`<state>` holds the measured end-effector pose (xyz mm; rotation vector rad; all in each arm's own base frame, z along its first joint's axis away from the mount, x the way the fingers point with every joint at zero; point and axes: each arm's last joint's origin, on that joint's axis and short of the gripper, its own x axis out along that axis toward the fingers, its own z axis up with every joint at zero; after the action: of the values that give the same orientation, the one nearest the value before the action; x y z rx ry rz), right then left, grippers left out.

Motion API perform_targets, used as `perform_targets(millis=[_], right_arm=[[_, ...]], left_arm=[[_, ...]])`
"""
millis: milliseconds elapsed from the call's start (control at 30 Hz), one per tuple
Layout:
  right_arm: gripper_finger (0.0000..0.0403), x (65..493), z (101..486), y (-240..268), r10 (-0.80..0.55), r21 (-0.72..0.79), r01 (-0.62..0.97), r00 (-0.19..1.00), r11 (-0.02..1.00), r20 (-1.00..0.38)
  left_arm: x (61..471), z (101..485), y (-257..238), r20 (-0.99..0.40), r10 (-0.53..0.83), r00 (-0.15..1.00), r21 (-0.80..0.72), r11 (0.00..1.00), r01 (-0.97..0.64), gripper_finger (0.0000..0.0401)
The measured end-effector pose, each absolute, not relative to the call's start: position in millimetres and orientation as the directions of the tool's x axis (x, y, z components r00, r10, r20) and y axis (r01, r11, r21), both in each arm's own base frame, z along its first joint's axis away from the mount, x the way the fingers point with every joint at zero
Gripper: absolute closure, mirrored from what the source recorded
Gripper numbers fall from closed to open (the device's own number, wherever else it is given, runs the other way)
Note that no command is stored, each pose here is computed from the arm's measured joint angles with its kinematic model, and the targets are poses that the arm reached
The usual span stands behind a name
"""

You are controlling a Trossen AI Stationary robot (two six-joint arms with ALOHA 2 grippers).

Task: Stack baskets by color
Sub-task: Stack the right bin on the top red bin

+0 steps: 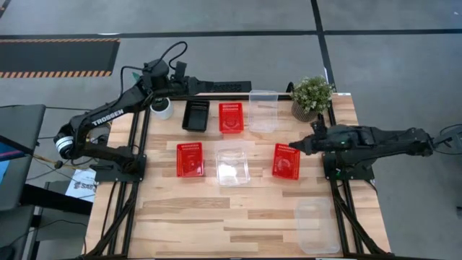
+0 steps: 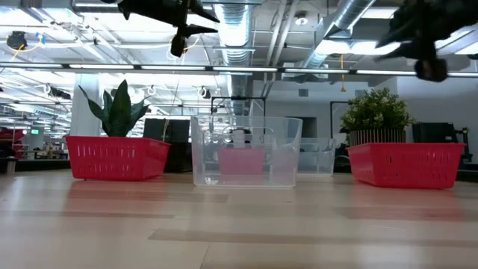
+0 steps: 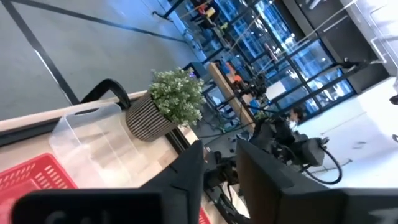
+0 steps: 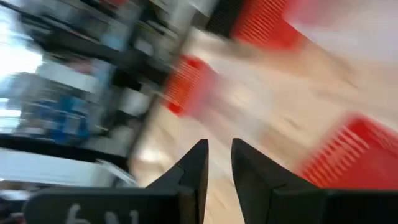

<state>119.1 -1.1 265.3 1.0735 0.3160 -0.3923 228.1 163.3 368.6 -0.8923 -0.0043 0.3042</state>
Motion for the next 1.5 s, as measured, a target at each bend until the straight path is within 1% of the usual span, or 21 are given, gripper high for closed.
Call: perform_targets(millis=[67,133,200,233,367,433,533,667,800,900,1000,1067,1167,1300,1367,1500], right_arm=[[0.0314,121.4,268.4,-0.5,-0.141,0.736,0.585,0.805,0.340,-0.576],[0.0317,125.4,268.9,-0.1,-0.137,0.659,0.710,0.699,0.248,-0.702],[0.0321,129.8,267.1,0.4,-0.135,0.566,0.809,0.586,0.162,-0.799],[0.0323,132.1,265.9,1.0,-0.132,0.520,0.843,0.536,0.140,-0.834],[0.0328,143.8,255.5,5.4,-0.124,0.371,0.919,0.388,0.134,-0.913],[0.0322,150.9,247.4,9.6,-0.100,0.308,0.942,0.322,0.136,-0.941],[0.0296,158.5,236.3,15.8,-0.067,0.213,0.963,0.226,0.164,-0.972],[0.0245,166.1,224.6,23.0,-0.074,0.120,0.979,0.134,0.165,-0.988],[0.0204,172.1,216.1,26.8,-0.095,0.069,0.990,0.081,0.123,-0.992],[0.0190,176.1,210.2,27.4,-0.105,0.031,0.992,0.044,0.119,-0.993],[0.0191,181.3,204.1,25.8,-0.114,0.003,0.994,0.014,0.105,-0.993],[0.0200,184.4,200.9,24.0,-0.116,-0.008,0.995,0.004,0.102,-0.993],[0.0218,188.7,196.9,20.8,-0.116,-0.020,0.992,-0.006,0.128,-0.993],[0.0233,192.6,196.0,16.3,-0.111,0.003,0.991,0.018,0.133,-0.994],[0.0233,195.5,196.2,15.4,-0.110,0.032,0.990,0.047,0.135,-0.993],[0.0229,206.4,197.3,14.5,-0.101,0.134,0.968,0.158,0.211,-0.982]], left_arm=[[228.2,368.5,163.1,-0.122,0.251,0.960,-0.768,0.589,-0.252,0.0298],[228.3,368.6,162.7,-0.121,0.242,0.963,-0.769,0.590,-0.245,0.0285],[228.3,368.6,162.7,-0.121,0.241,0.963,-0.769,0.591,-0.244,0.0275],[228.4,368.5,162.7,-0.122,0.241,0.963,-0.769,0.590,-0.245,0.0272],[228.3,367.8,162.7,-0.128,0.240,0.962,-0.771,0.587,-0.249,0.0267],[228.3,367.6,162.7,-0.130,0.240,0.962,-0.770,0.586,-0.251,0.0267],[228.3,367.6,162.7,-0.130,0.240,0.962,-0.767,0.591,-0.251,0.0267],[228.3,367.5,162.6,-0.131,0.240,0.962,-0.766,0.592,-0.252,0.0267],[228.1,366.5,162.5,-0.141,0.238,0.961,-0.767,0.587,-0.258,0.0267],[227.9,364.5,162.3,-0.160,0.237,0.958,-0.766,0.583,-0.272,0.0267],[227.5,361.9,162.3,-0.185,0.239,0.953,-0.766,0.572,-0.292,0.0267],[227.6,361.5,162.3,-0.189,0.240,0.952,-0.766,0.570,-0.295,0.0267],[227.5,361.1,162.3,-0.193,0.239,0.952,-0.767,0.568,-0.298,0.0267],[228.5,358.9,159.9,-0.214,0.227,0.950,-0.774,0.554,-0.307,0.0267],[230.2,357.1,156.2,-0.229,0.189,0.955,-0.770,0.565,-0.297,0.0267],[235.4,350.7,143.7,-0.287,0.095,0.953,-0.776,0.561,-0.290,0.0267]])
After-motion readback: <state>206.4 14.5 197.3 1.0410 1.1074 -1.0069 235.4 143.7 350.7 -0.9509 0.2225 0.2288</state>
